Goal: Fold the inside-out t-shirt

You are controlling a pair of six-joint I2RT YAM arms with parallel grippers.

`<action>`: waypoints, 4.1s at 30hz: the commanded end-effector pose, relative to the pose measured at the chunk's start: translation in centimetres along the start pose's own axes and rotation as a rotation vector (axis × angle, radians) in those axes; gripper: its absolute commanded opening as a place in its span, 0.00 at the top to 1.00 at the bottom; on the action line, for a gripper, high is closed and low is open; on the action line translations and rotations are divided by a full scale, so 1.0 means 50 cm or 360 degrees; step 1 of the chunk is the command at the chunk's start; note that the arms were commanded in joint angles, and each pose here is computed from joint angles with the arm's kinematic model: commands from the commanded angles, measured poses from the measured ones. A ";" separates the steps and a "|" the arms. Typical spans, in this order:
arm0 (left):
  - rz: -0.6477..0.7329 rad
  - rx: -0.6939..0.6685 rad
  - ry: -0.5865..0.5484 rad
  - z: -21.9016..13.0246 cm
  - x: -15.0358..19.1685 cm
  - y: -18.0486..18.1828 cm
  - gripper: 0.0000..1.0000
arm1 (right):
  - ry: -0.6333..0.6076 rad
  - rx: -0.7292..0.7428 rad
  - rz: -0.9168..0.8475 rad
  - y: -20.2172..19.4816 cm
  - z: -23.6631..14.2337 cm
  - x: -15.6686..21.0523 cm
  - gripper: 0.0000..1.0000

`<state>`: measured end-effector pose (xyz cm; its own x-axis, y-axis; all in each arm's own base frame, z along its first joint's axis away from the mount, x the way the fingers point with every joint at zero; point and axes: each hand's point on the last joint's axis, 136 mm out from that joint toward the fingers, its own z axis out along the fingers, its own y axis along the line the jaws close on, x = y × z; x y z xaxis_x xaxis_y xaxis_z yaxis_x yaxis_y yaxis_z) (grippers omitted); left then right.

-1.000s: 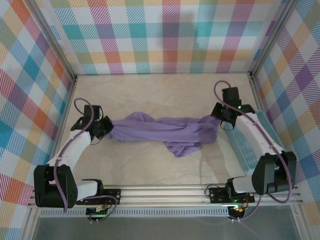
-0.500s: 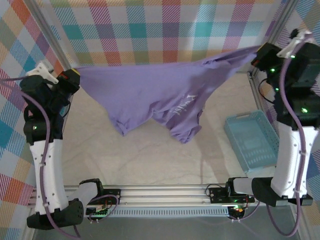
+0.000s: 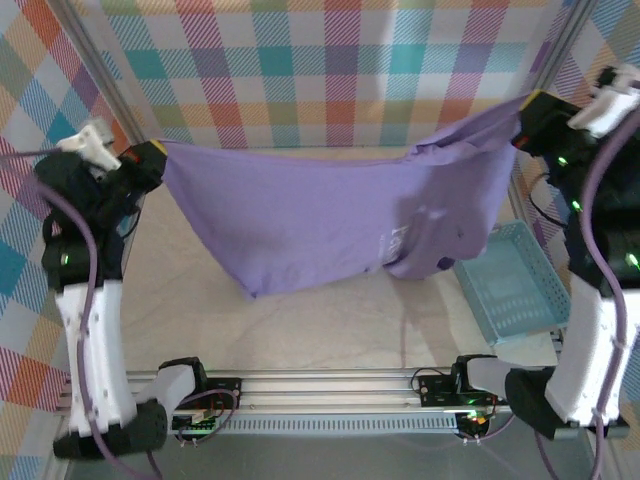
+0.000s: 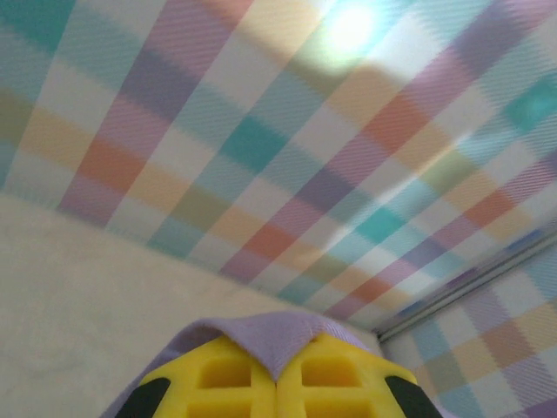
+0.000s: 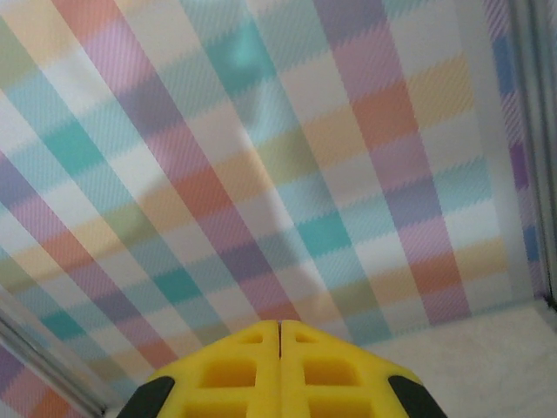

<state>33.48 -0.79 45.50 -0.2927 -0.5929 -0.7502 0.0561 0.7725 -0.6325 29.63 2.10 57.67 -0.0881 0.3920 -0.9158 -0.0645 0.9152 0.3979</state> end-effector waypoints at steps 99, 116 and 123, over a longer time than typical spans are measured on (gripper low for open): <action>-0.0342 -0.1135 0.1108 0.037 0.788 0.452 0.32 | 0.2030 0.0408 0.0032 -0.207 -0.062 1.116 0.44; -0.0264 -0.1265 0.0943 0.102 0.614 0.490 0.24 | 0.2033 0.0039 -0.0438 -0.107 -0.084 1.084 0.47; -0.0050 -0.1047 0.0835 0.058 0.613 0.358 0.16 | 0.2109 -0.0127 -0.0778 -0.056 -0.149 1.117 0.52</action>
<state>30.00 -6.32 10.53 -0.7017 -0.5761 -0.4191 -0.4597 0.8156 -0.3514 18.54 21.23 6.58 -0.9146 -0.2872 -0.2846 -0.3473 0.9185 0.1892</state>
